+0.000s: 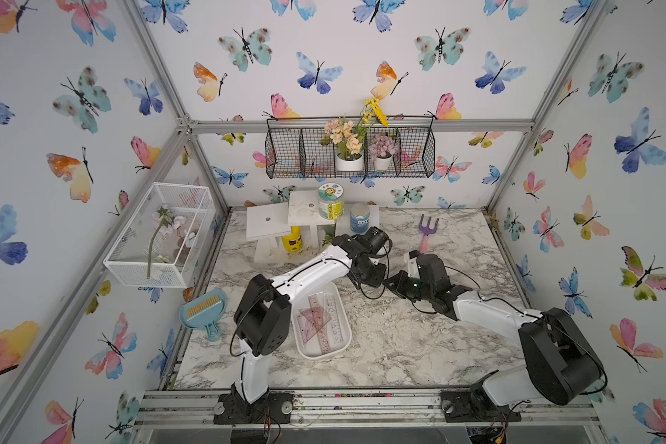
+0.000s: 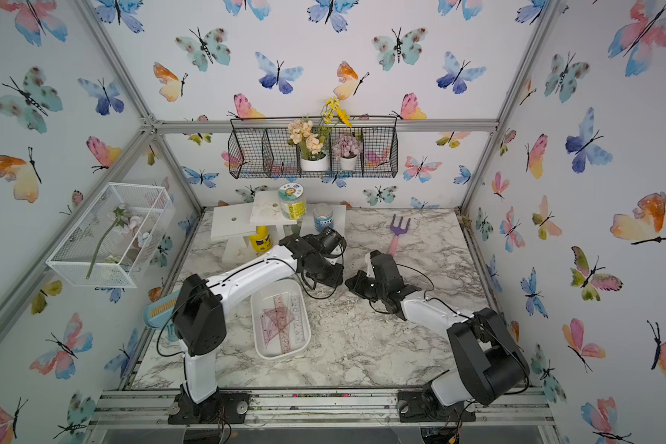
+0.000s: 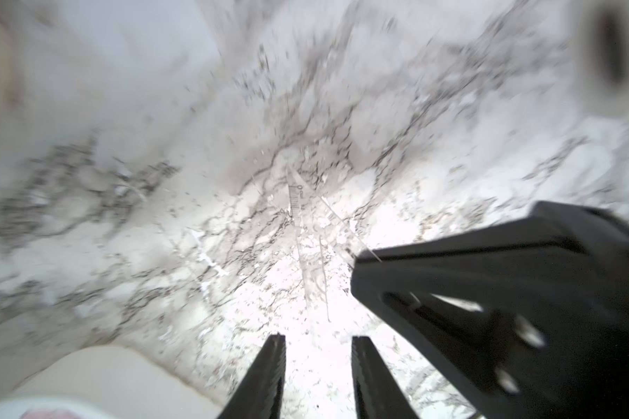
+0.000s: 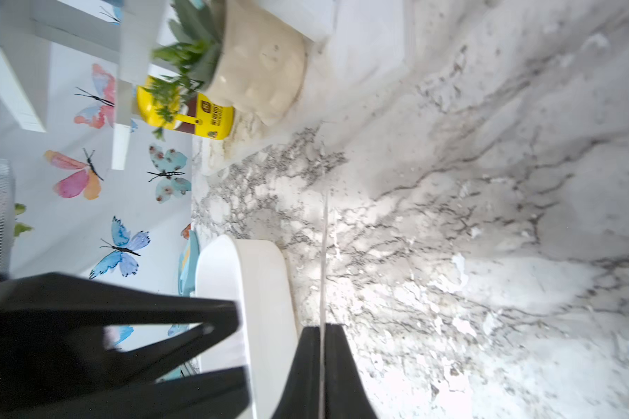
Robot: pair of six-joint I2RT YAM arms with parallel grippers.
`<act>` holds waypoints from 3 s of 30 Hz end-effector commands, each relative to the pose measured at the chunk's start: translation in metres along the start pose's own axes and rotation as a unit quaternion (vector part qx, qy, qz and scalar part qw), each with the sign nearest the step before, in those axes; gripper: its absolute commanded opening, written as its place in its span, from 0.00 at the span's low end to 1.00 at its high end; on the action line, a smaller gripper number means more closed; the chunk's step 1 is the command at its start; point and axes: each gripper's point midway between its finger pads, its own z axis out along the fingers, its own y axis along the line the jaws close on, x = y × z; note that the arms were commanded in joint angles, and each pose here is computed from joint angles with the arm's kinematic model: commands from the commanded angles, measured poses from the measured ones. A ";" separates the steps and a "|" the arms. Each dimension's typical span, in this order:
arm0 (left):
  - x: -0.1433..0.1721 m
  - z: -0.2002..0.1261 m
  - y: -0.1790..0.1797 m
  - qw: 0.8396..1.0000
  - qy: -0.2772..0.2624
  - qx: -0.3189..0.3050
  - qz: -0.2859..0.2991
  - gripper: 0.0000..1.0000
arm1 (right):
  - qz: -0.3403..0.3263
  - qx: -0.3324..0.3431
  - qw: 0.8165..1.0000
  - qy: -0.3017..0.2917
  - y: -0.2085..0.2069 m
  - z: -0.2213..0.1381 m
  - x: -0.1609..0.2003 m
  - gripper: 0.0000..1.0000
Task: Put the scattered rulers into the storage box
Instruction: Pick up the ruler from the center of the board, then place the ruler in the storage box, then reset both arms
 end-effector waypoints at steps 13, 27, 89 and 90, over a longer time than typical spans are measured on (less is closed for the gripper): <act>0.069 -0.133 0.131 0.972 -0.142 -0.105 -0.155 0.42 | -0.144 -0.060 0.975 0.156 0.132 0.061 0.104 0.12; 0.073 -0.199 0.170 0.925 -0.297 -0.164 -0.173 0.54 | -0.253 0.059 0.966 -0.018 0.141 0.006 0.024 0.72; 0.109 -0.079 0.328 0.847 -0.436 -0.293 -0.081 0.99 | -0.312 0.311 0.819 -0.368 -0.188 -0.128 -0.127 0.98; 0.109 -0.079 0.328 0.847 -0.436 -0.293 -0.081 0.99 | -0.311 0.313 0.820 -0.365 -0.189 -0.128 -0.126 0.98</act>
